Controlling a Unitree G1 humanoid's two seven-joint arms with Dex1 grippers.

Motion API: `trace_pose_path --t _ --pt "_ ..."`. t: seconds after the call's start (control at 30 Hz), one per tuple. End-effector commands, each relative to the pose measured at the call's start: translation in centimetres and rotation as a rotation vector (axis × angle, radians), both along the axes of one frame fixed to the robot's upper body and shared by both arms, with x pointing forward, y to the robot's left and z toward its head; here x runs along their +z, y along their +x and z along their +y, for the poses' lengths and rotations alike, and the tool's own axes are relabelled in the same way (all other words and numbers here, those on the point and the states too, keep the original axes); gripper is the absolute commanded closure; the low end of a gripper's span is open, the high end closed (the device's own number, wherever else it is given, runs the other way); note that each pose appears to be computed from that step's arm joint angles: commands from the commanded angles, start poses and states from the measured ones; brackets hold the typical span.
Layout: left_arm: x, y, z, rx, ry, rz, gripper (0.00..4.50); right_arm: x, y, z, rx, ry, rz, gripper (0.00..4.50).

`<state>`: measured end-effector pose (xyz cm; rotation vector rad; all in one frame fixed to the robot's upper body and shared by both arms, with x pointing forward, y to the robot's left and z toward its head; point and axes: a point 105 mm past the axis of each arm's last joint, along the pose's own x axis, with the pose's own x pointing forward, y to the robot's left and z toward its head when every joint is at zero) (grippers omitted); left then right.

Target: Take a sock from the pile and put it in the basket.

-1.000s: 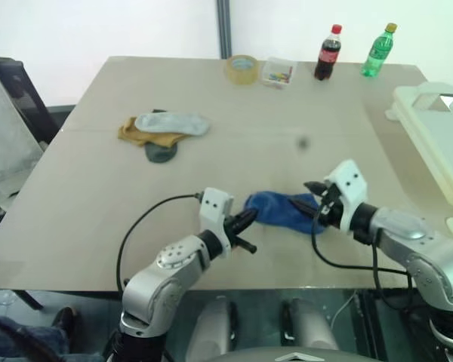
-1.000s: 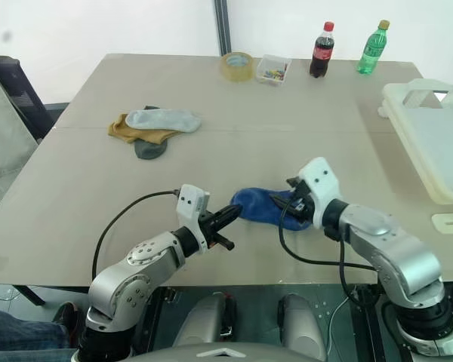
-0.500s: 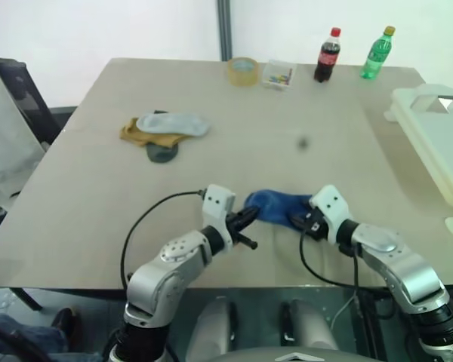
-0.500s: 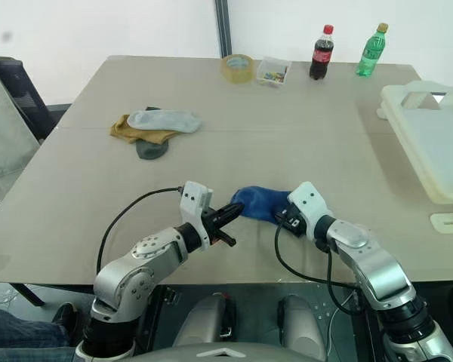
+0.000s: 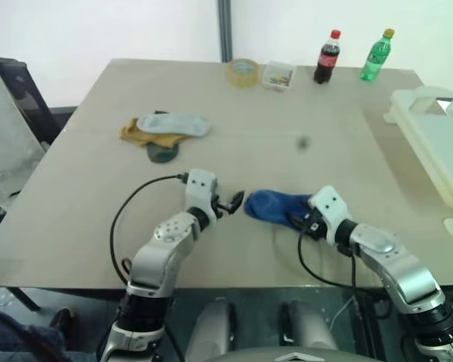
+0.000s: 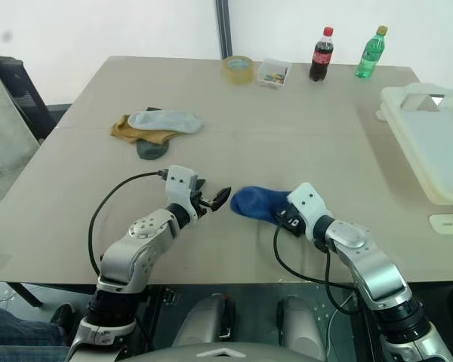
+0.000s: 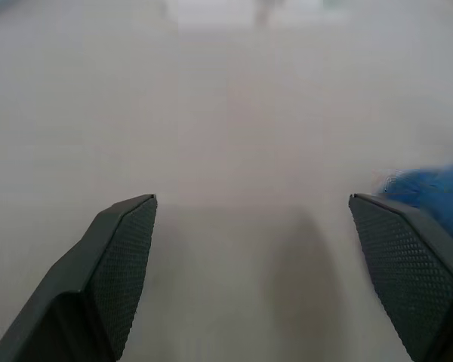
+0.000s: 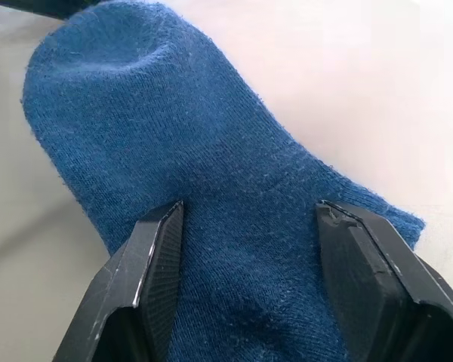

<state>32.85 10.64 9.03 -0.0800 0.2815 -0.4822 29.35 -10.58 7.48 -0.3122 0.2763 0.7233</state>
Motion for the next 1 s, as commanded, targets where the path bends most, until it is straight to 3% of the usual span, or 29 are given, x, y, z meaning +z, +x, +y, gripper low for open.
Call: trace_pose_path --t 0.03,0.23,0.5,0.67,0.83,1.0 --pt "-2.3 -1.7 -3.2 -0.176 -0.239 0.285 0.07 -2.2 0.1 -0.4 -0.025 -0.049 0.067 1.66" --pt "-2.4 -4.1 -4.5 -0.407 -0.538 0.564 0.07 -2.4 0.3 -0.6 -0.031 -0.06 0.055 1.66" --pt "-1.6 -0.5 -4.3 -0.347 -0.735 0.549 0.07 -2.5 0.1 -0.6 -0.033 -0.068 0.053 1.66" --pt "0.6 -0.2 -5.4 -0.427 -0.942 0.58 0.07 -2.5 0.1 -0.8 -0.04 -0.076 0.045 1.66" --pt "1.2 -1.2 -7.0 -0.508 -0.953 0.624 0.07 -2.4 0.1 -1.0 -0.04 -0.082 0.043 1.66" --pt "0.6 -0.9 -6.6 -0.434 -0.796 0.593 0.07 -2.3 0.3 -1.2 -0.043 -0.091 0.037 1.66"
